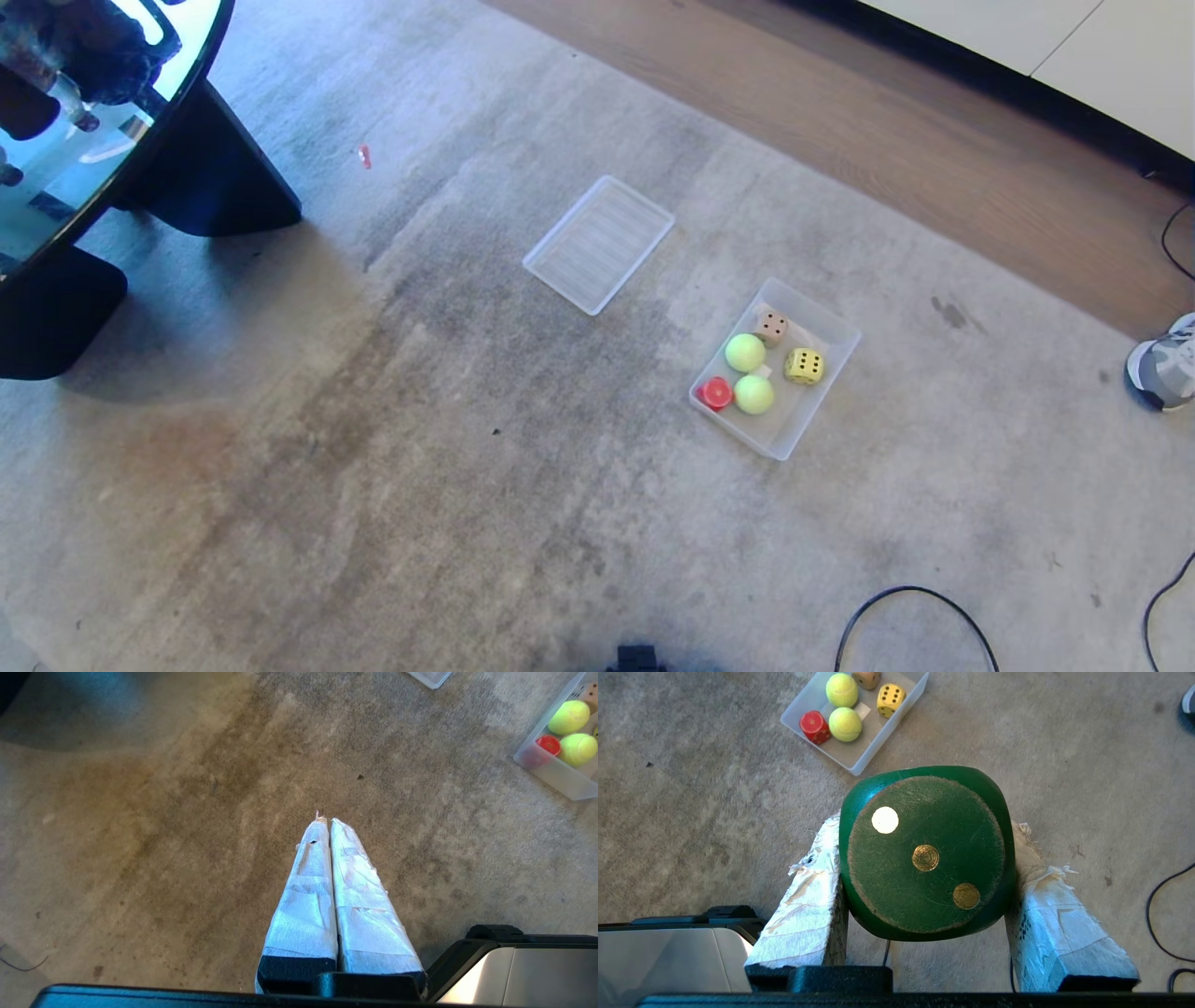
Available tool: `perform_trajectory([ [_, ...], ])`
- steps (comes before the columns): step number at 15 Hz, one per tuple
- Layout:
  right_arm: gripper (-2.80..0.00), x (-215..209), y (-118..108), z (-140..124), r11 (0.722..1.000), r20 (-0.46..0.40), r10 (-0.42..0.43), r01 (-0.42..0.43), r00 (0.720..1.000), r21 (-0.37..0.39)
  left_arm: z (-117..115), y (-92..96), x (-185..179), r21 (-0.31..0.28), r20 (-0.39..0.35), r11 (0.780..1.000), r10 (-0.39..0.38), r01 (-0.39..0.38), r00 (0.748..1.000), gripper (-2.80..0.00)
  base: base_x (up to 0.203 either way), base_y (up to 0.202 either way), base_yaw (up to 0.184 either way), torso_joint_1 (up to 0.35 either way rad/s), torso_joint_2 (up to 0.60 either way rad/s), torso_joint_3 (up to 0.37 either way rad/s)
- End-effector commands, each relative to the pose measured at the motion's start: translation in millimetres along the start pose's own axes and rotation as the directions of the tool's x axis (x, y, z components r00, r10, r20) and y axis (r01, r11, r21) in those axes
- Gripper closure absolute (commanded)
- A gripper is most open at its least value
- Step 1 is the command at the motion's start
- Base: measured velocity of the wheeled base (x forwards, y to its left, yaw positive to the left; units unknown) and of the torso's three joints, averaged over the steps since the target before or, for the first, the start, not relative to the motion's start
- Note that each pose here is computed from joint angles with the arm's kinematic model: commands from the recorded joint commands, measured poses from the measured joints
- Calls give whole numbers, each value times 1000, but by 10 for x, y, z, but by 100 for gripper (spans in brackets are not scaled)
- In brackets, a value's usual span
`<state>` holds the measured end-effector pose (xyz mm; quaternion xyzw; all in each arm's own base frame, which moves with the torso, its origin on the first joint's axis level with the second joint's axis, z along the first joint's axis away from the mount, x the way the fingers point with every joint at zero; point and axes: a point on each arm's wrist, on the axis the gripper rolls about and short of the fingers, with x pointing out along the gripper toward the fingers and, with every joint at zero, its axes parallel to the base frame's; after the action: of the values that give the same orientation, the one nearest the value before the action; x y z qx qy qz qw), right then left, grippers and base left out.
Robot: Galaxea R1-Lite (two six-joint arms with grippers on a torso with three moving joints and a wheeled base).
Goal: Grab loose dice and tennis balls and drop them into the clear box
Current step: Put the toys in the box
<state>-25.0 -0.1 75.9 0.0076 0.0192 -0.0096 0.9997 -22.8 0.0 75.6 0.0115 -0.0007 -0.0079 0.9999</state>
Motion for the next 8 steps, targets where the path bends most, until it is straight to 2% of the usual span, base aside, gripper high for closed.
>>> perform_trajectory([
  [1, 0, 1, 0, 0, 1000, -1, 1, -1, 1000, 0, 0, 0, 0, 0, 0, 1000, 0, 0, 1000, 0, 0, 0, 0, 2, 1, -191],
  [8, 0, 0, 0, 0, 1000, 0, 1, -1, 1000, 0, 0, 0, 0, 0, 0, 1000, 0, 0, 1000, 0, 0, 0, 0, 3, 4, -198],
])
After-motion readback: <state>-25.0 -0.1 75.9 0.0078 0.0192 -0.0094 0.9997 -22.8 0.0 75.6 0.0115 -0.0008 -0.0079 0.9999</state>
